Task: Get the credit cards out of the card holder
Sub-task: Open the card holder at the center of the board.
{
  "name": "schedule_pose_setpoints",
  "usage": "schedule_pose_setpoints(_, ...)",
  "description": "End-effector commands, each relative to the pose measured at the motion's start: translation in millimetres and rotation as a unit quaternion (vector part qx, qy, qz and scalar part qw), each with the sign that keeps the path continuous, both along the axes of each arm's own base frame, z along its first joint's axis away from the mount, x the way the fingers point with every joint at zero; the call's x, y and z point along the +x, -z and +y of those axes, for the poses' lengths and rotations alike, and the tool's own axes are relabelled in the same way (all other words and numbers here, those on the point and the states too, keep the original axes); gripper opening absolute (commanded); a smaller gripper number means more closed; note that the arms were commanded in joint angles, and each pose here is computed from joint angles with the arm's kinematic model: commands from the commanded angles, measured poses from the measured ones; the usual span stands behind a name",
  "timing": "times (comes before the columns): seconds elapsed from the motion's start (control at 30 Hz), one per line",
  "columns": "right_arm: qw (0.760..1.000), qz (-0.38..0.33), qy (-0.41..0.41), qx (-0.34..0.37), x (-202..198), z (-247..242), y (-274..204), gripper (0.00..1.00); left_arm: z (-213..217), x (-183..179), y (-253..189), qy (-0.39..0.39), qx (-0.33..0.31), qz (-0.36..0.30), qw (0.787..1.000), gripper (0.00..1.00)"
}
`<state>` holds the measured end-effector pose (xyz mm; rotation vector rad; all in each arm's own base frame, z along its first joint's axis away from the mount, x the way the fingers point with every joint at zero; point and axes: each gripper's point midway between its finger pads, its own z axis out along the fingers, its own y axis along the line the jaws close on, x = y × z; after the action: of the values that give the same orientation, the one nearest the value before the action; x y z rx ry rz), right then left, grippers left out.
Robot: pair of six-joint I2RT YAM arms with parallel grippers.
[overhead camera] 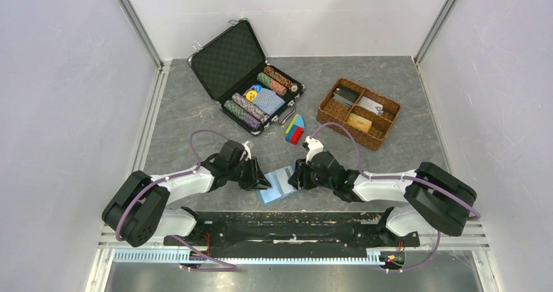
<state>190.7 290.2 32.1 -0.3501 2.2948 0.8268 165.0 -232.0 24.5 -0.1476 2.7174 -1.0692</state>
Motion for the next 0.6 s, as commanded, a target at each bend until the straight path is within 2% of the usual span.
schedule_pose_setpoints(0.0, 1.0, -0.012, -0.005, 0.01, 7, 9, -8, 0.45, 9, -6, 12, 0.002, 0.023, 0.003, 1.0, 0.32)
schedule_pose_setpoints(0.37, 0.998, -0.013, -0.04, 0.039, -2, 19, -18, 0.36, 10, -6, 10, -0.002, 0.023, 0.0, 1.0, 0.33)
schedule_pose_setpoints(0.57, 0.995, -0.018, -0.069, 0.07, -9, 28, -34, 0.37, 10, -5, 9, -0.004, 0.024, -0.002, 1.0, 0.33)
